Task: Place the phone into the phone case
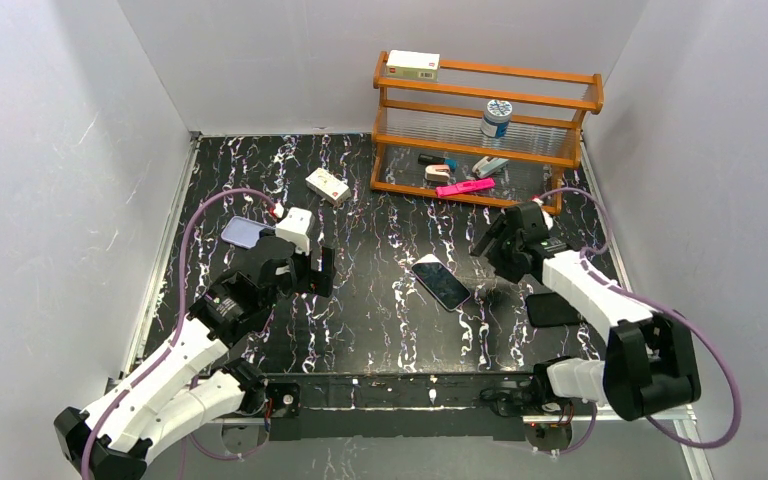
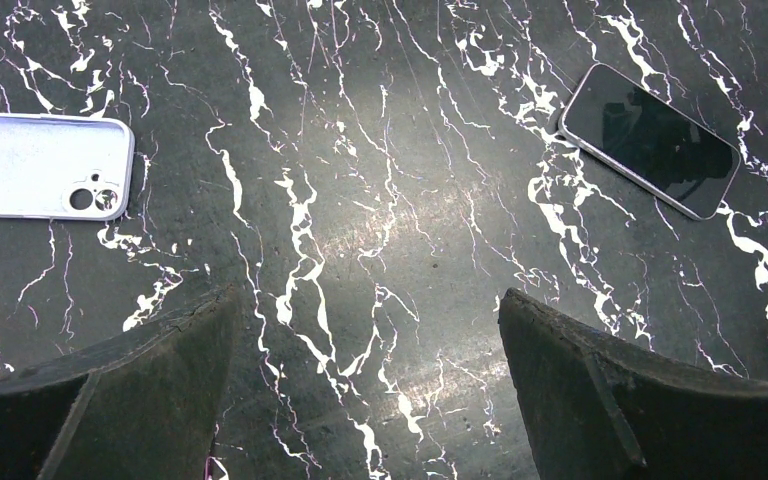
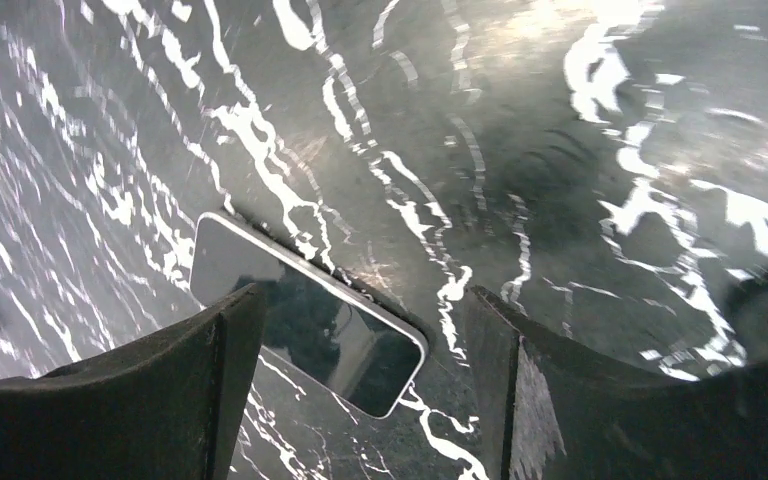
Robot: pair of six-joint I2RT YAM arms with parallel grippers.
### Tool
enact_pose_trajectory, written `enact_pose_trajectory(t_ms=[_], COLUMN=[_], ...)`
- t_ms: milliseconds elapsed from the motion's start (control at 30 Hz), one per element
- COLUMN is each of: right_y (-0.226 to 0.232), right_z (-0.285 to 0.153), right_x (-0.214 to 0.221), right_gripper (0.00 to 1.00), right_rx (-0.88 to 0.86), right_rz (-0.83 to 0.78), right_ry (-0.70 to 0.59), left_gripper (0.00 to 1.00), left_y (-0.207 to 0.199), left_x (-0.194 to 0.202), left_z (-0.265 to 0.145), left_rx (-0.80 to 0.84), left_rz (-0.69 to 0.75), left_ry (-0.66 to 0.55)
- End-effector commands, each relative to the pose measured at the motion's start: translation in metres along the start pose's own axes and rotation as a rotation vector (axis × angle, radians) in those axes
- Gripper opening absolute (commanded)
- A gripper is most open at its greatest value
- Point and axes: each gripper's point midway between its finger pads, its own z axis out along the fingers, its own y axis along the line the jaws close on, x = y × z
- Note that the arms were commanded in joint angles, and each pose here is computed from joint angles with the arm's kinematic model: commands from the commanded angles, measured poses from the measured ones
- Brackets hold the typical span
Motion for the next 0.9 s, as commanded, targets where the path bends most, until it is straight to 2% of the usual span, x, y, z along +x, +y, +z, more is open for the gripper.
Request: enact_pose_trajectory(t_ms=[0, 200, 333, 400, 633, 867], right_y=[-0.031, -0.075, -0.1, -0.11, -0.134, -0.144], right_z=[-0.037, -0.064, -0.063, -0.061, -0.05, -0.04], right_x=[-0.04, -0.05, -0.047, -0.045, -0.035, -0.02], right_gripper=[0.8, 0.76, 0.57, 0.52, 0.46, 0.46], right_rx=[0.208, 0.379, 0.437, 0.45, 0.528, 0.555], right_rz=[0.225, 0.441, 0.517, 0.554, 0.617, 0.65], right_ry=[-0.201, -0.266, -0.252, -0.232, -0.167, -0.124], left_gripper=[0.98, 0.98, 0.98, 0.98, 0.98, 0.98], left_y=[0.005, 0.006, 0.005, 0.005, 0.006, 0.009], left_x=[-0.001, -0.002, -0.001, -0.001, -0.002, -0.003], left_z=[-0.003, -0.004, -0.003, -0.003, -0.005, -0.006], left_rx=[-0.017, -0.02, -0.017, -0.017, -0.02, -0.033], left_rz=[0.006, 0.002, 0.009, 0.014, 0.01, 0.015], left_ry=[-0.011, -0.018, -0.014, -0.01, -0.02, -0.025])
